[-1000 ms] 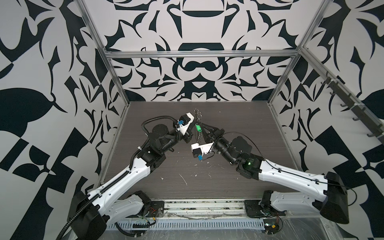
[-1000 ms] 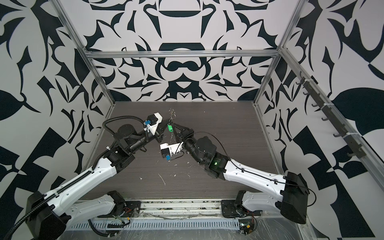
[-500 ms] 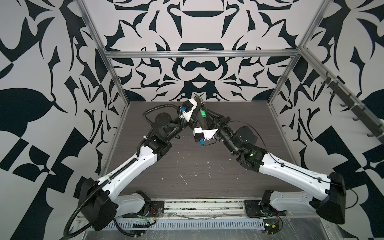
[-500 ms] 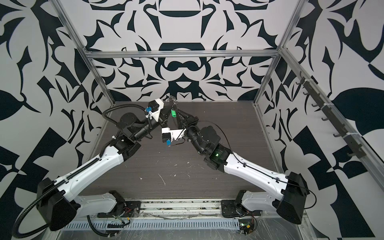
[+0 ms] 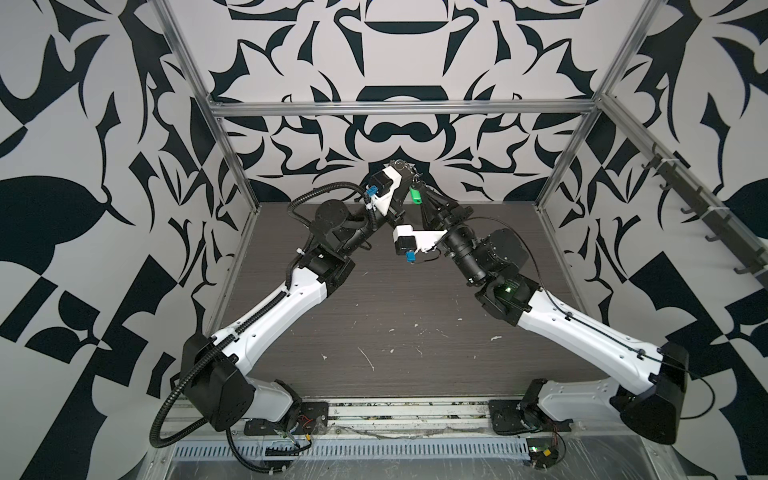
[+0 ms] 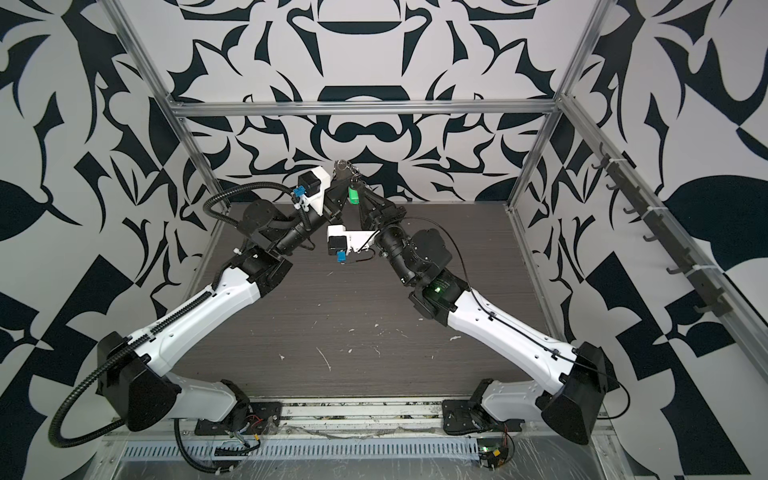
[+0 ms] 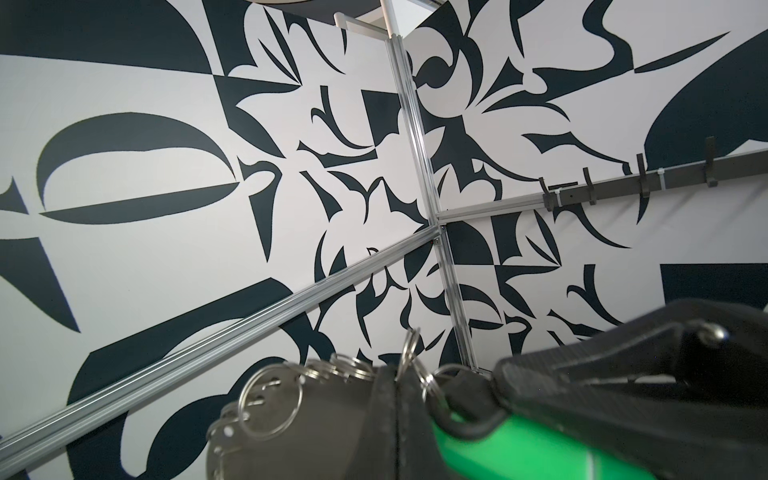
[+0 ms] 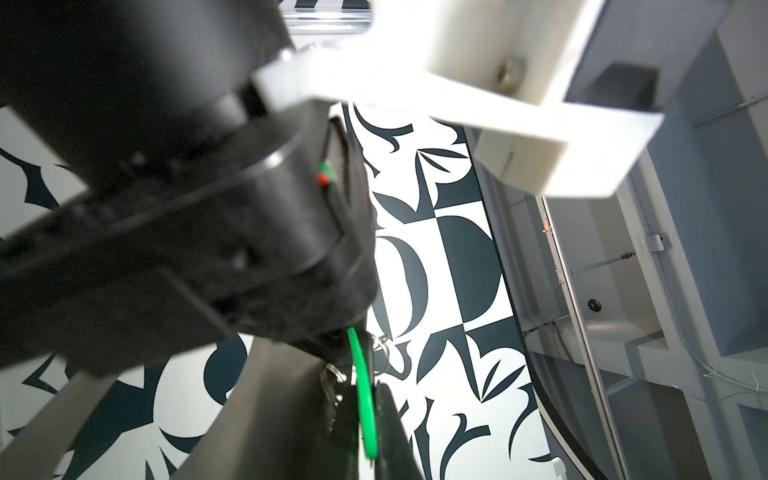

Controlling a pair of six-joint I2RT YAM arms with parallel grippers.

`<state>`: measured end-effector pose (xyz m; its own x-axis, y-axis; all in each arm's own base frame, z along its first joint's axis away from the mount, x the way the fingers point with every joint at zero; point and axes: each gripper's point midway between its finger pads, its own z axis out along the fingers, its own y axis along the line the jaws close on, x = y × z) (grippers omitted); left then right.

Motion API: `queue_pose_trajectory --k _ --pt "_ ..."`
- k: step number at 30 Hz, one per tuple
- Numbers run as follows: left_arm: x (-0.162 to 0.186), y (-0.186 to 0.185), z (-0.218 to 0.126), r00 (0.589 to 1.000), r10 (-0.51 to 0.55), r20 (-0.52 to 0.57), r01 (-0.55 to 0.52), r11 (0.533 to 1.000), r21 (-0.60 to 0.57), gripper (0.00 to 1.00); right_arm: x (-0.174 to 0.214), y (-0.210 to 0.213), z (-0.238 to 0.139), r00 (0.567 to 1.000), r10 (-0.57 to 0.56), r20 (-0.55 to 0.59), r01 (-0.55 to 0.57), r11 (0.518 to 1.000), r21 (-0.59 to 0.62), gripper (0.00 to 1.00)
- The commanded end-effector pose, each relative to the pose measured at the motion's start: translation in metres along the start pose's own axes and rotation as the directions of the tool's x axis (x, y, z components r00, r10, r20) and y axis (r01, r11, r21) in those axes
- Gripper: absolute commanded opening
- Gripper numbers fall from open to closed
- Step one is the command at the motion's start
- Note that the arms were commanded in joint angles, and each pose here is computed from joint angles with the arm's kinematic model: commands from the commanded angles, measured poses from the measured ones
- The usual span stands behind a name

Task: Remove the keys from the keyring
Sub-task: 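Open the right gripper and pull it back from the plate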

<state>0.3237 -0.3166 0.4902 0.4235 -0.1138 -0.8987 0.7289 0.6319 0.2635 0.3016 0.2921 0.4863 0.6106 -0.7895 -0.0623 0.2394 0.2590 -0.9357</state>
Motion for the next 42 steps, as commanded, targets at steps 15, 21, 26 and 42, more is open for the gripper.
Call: queue_pose_trajectory --k 15,21,26,42 --pt "-0.037 -0.018 0.001 0.996 0.020 0.089 -0.029 0.995 0.100 0.00 -0.025 -0.002 -0.030 0.989 0.052 0.138 -0.041 0.996 -0.077 0.38" --pt "-0.040 -0.016 -0.004 0.996 0.027 0.084 -0.035 0.994 0.101 0.00 -0.016 -0.006 -0.056 0.989 0.098 0.112 -0.085 0.989 -0.122 0.41" --pt "-0.043 -0.016 -0.009 0.997 0.032 0.075 -0.040 0.993 0.108 0.00 -0.019 -0.035 -0.087 0.944 0.293 0.153 -0.273 0.952 -0.140 0.51" --pt "-0.049 -0.034 -0.049 0.994 0.012 0.111 -0.030 0.986 0.163 0.00 -0.019 -0.088 -0.088 0.813 0.580 0.050 -0.518 0.759 -0.395 0.51"
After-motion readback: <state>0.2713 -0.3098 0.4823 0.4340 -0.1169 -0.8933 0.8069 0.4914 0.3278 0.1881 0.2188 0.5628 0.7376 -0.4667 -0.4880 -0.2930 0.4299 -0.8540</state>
